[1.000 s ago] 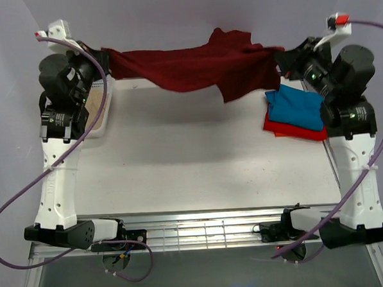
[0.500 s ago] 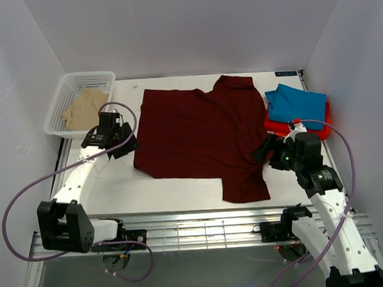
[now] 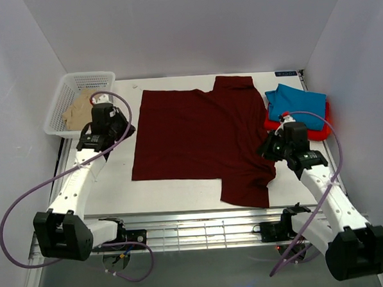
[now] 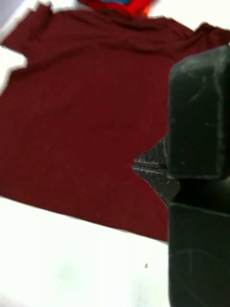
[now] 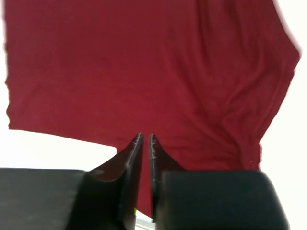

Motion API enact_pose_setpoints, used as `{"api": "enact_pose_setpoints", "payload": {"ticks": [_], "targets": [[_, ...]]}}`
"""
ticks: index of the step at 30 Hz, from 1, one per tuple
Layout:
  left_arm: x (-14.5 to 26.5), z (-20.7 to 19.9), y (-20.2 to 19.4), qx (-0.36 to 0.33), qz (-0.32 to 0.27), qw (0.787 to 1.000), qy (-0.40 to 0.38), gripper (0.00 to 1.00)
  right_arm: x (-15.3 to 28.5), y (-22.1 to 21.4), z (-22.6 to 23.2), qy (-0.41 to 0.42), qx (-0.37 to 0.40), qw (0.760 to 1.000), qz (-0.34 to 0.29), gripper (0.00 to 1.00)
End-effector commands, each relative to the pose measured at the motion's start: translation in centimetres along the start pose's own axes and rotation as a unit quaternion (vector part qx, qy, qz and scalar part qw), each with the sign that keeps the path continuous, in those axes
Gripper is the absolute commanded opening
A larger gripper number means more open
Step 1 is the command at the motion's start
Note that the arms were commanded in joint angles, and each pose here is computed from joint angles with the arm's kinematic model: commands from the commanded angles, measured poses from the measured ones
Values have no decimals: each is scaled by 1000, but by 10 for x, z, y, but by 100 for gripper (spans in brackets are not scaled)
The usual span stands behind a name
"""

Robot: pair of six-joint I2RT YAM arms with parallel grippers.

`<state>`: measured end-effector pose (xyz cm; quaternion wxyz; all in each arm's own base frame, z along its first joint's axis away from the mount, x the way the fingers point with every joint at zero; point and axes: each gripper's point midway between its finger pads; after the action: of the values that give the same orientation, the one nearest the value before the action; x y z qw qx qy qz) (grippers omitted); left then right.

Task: Fold and stack the t-shirts
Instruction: Flatten the tshirt out

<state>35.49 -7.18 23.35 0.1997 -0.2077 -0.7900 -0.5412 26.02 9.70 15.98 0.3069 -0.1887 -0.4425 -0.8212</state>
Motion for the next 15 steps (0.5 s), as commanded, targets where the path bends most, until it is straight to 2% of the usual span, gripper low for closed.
{"api": "enact_pose_setpoints", "payload": {"ticks": [1, 10, 15], "targets": [[-30, -6, -45, 20, 40, 998, -35, 0, -29, -7, -6, 7, -3, 1000, 14, 11], [-69, -21, -102, 43, 69, 995, -57, 0, -81, -20, -15, -1, -9, 997, 78, 8], [-83, -12, -134, 33, 101, 994, -27, 0, -103, -37, -9, -1, -1, 993, 122, 8]]}}
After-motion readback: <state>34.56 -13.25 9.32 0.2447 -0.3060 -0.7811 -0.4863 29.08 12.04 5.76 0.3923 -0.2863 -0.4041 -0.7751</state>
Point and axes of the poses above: each gripper's point midway between its finger pads, its own x axis back along the fingers, its own z axis along the line the jaws close on, y = z × x, and after that the axes turned 7 degrees about -x, right-handed
